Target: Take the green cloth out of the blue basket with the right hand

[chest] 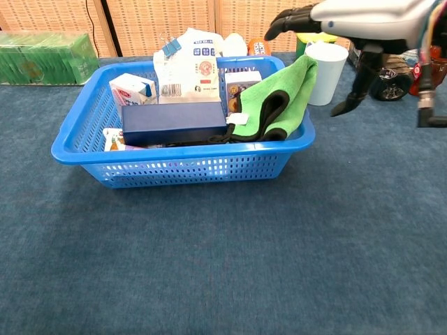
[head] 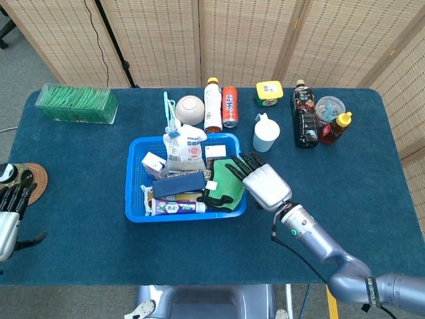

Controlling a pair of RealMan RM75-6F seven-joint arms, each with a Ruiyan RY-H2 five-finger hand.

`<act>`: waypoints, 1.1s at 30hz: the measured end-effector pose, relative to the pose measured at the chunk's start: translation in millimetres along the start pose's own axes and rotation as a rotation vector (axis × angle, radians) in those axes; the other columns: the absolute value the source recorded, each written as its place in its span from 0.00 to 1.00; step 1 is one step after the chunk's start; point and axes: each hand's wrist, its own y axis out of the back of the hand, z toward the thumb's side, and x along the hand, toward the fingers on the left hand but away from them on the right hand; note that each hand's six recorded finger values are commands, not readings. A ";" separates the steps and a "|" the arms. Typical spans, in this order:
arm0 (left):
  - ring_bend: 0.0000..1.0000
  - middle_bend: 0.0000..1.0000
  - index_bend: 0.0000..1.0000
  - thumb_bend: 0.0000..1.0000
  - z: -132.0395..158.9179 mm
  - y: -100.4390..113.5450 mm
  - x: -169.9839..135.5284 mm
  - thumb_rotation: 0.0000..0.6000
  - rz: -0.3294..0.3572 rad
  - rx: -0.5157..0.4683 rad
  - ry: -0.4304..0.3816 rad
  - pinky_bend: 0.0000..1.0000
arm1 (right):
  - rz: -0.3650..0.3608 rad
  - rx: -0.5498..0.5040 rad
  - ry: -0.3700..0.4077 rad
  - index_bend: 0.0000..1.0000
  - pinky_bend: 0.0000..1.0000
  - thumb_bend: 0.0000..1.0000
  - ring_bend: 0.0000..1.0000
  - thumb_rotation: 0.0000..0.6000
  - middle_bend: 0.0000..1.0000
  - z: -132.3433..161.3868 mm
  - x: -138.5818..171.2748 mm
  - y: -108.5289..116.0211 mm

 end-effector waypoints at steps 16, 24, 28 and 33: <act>0.00 0.00 0.00 0.06 -4.0 -0.7 2.4 1.00 -0.008 -0.005 0.013 0.00 | 0.002 0.001 0.013 0.34 0.36 0.25 0.15 1.00 0.22 17.0 -28.2 -5.8; 0.00 0.00 0.00 0.06 -5.4 -0.4 2.5 1.00 -0.011 -0.010 0.015 0.00 | -0.028 0.020 0.019 0.54 0.57 0.58 0.32 1.00 0.41 22.5 -38.8 -5.4; 0.00 0.00 0.00 0.06 -6.1 0.2 2.6 1.00 -0.011 -0.013 0.016 0.00 | -0.061 0.022 0.036 0.67 0.70 0.65 0.43 1.00 0.53 26.9 -41.0 -2.4; 0.00 0.00 0.00 0.06 -7.3 0.8 2.0 1.00 -0.011 -0.017 0.017 0.00 | -0.095 0.004 0.054 0.69 0.76 0.65 0.48 1.00 0.57 30.9 -42.3 1.8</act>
